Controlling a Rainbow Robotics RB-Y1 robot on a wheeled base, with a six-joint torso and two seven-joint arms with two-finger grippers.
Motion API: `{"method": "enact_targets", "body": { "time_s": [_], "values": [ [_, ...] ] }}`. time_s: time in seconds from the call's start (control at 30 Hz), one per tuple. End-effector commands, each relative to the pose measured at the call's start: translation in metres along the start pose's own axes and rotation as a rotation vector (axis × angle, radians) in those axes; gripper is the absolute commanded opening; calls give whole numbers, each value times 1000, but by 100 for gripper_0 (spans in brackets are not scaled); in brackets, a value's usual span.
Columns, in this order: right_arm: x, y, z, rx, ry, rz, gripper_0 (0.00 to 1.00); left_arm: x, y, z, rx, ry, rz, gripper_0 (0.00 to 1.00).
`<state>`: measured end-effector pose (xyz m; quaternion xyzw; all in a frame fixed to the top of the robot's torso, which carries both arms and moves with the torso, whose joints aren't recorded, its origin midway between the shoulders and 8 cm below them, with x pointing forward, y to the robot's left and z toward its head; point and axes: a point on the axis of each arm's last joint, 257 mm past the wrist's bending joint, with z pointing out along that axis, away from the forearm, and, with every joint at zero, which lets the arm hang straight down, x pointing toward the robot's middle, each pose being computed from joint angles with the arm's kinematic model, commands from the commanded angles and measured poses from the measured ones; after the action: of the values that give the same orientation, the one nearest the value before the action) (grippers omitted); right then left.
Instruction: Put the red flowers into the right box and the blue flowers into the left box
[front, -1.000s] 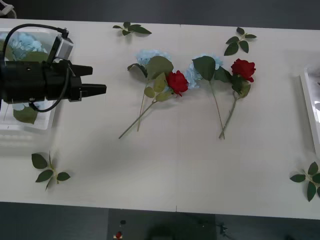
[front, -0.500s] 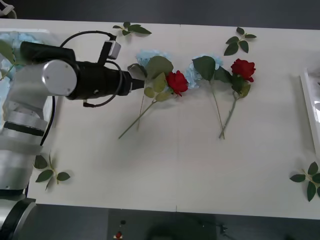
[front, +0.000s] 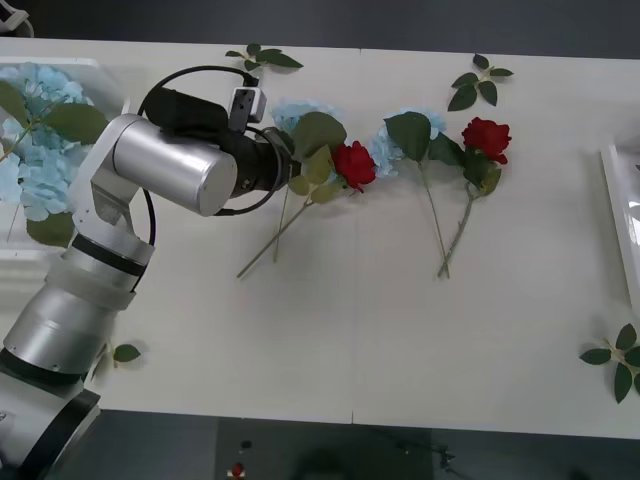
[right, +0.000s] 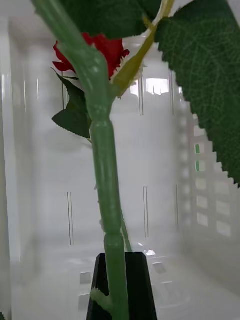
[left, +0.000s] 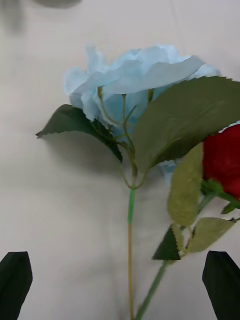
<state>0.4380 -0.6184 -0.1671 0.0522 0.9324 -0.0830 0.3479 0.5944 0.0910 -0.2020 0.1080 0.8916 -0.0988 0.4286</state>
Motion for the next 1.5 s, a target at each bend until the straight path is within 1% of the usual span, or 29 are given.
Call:
{"method": "enact_targets", "body": {
  "time_s": [0.03, 0.43, 0.53, 0.67, 0.8, 0.93, 1.07, 1.3, 1.5],
  "values": [
    [-22, -3, -12, 16, -44, 31, 100, -16, 11, 0, -78, -43, 30, 100],
    [-26, 5, -14, 1, -53, 33, 100, 14, 29, 23, -125, 10, 37, 100],
    [-30, 18, -14, -23, -61, 22, 100, 24, 30, 28, -130, 31, 41, 100],
    [-34, 55, -13, -95, -82, 28, 100, 37, 28, 35, -129, 61, 31, 100],
    [-36, 102, -9, -194, -102, 124, 100, 49, 26, 42, -140, 85, 29, 100],
    [-32, 149, -6, -281, -85, 177, 100, 56, 20, 48, -129, 92, 37, 100],
    [-33, 203, 1, -369, -79, 224, 100, 50, 4, 49, -107, 83, 45, 100],
    [-55, 268, 18, -390, -114, 230, 100, 38, -10, 49, -94, 62, 62, 100],
    [-74, 314, 30, -392, -119, 293, 100, 34, -12, 49, -90, 50, 67, 100]
  ]
}}
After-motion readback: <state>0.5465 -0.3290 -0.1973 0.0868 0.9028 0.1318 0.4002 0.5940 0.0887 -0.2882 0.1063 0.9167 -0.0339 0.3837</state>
